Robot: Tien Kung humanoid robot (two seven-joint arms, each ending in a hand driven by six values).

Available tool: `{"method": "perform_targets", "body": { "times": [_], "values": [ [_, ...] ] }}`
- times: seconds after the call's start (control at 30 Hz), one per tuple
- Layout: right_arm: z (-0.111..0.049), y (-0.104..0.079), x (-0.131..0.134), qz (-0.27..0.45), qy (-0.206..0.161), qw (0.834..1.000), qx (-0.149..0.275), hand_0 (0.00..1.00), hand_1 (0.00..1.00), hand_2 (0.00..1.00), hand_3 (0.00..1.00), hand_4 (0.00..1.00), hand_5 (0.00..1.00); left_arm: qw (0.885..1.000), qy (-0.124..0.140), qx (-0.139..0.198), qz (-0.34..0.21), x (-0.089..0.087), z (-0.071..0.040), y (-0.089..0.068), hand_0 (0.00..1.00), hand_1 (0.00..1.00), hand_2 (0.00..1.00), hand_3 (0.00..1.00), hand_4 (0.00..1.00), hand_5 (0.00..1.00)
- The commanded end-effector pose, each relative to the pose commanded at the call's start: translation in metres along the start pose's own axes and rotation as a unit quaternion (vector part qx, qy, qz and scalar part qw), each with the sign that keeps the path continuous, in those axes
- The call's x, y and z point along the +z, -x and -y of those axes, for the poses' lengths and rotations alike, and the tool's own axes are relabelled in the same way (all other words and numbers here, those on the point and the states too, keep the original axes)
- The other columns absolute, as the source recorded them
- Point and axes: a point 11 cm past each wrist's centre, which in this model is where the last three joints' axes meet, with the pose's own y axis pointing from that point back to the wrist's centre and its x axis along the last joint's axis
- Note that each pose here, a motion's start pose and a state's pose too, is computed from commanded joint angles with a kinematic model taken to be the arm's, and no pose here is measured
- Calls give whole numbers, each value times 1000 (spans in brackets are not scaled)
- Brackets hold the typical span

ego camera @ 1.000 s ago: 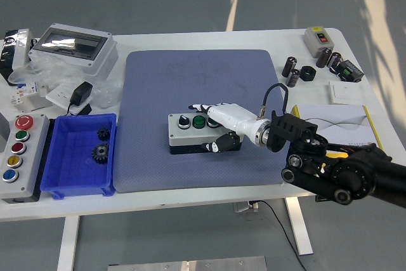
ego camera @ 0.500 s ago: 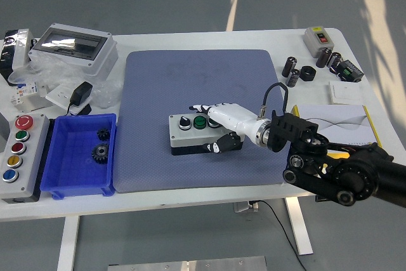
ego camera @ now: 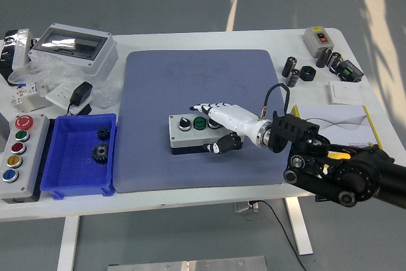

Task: Pick up the button,place it on the desk,press the button,press the button

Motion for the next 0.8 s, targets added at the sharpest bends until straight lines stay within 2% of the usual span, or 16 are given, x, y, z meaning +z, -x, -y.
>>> {"method": "perform_targets", "body": {
  "times": [0.23, 0.4, 0.53, 0.67, 0.77, 0.8],
  "values": [
    [-8, -11, -4, 27, -11, 1000, -3, 998, 998, 998, 998, 764, 95, 1000, 5, -6, 0, 2, 0, 1, 626, 568, 538, 604, 604, 146],
    [-26, -32, -3, 50, -15, 999, 16, 998, 998, 998, 998, 765, 89, 1000, 7, -8, -1, 2, 0, 2, 627, 565, 536, 604, 604, 137],
    [-46, -57, 10, 37, 22, 998, 52, 998, 998, 998, 998, 765, 89, 1000, 5, -6, -2, 1, 0, 1, 627, 565, 536, 604, 604, 137],
    [-66, -74, 20, 14, 70, 997, 40, 998, 998, 998, 998, 778, 100, 1000, 4, -4, -3, 0, 0, 1, 627, 563, 536, 603, 607, 127],
    [-76, -84, 17, 13, 91, 996, 19, 998, 998, 998, 998, 778, 100, 1000, 4, -4, -4, 0, 0, 2, 627, 563, 536, 603, 607, 127],
    [-78, -85, 16, 13, 96, 995, 10, 998, 998, 998, 998, 745, 129, 1000, 4, -4, -4, 1, 0, 2, 627, 560, 536, 602, 605, 123]
  ]
}}
